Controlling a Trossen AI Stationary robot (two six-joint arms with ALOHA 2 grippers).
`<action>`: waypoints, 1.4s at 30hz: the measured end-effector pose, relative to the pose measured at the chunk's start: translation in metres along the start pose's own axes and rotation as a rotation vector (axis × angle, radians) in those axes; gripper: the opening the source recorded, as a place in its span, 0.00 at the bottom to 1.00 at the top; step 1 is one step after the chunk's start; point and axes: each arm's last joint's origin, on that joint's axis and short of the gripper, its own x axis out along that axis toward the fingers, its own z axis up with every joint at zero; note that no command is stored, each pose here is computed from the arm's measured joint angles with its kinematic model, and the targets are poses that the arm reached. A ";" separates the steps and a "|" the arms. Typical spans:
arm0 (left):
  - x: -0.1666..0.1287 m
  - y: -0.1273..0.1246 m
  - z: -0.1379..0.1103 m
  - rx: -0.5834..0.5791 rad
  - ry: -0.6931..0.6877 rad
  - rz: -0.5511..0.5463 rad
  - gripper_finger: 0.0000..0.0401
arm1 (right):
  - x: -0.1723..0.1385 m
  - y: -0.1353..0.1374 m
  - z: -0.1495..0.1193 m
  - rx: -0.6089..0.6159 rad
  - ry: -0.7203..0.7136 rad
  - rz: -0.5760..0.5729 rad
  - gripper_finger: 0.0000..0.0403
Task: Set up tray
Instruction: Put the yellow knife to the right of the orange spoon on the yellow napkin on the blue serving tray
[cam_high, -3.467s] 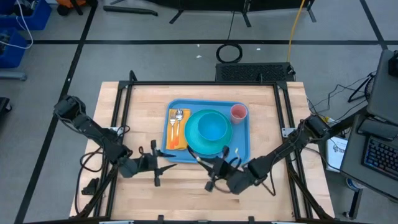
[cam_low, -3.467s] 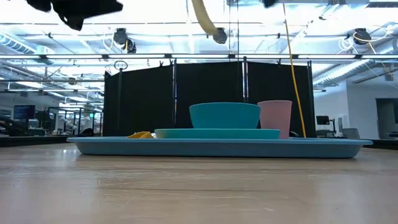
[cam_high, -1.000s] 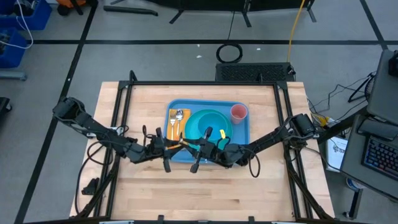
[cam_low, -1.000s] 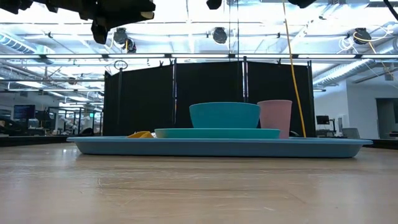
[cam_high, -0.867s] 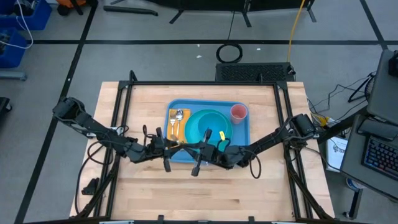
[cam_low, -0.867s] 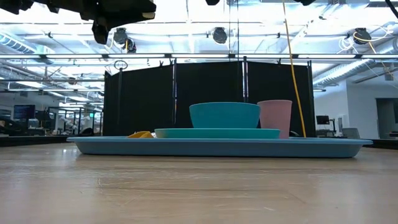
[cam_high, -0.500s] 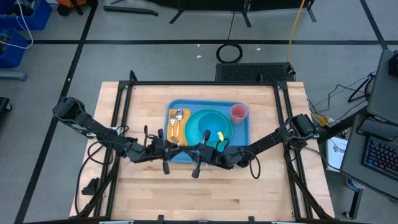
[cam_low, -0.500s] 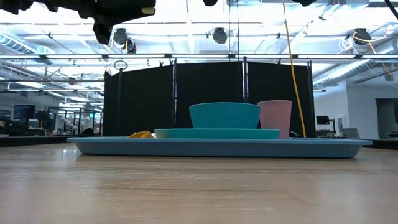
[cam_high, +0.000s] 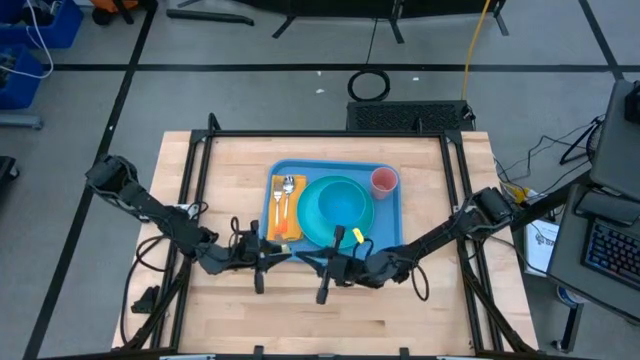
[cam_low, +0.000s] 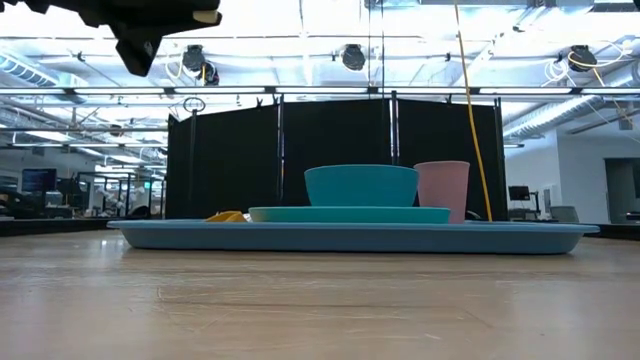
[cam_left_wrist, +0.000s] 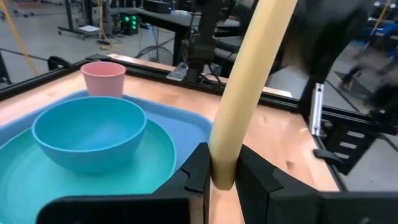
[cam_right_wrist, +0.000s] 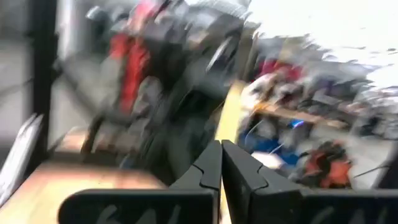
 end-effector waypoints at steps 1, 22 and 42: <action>-0.001 -0.001 -0.001 0.001 0.002 -0.007 0.12 | -0.004 0.000 -0.003 -0.009 0.037 0.065 0.00; -0.008 -0.009 0.000 -0.048 -0.023 -0.024 0.12 | -0.142 -0.128 -0.009 0.328 -0.061 0.544 0.00; 0.003 -0.002 0.010 -0.235 -0.040 -0.118 0.12 | -0.223 -0.174 -0.052 0.444 -0.315 0.459 0.00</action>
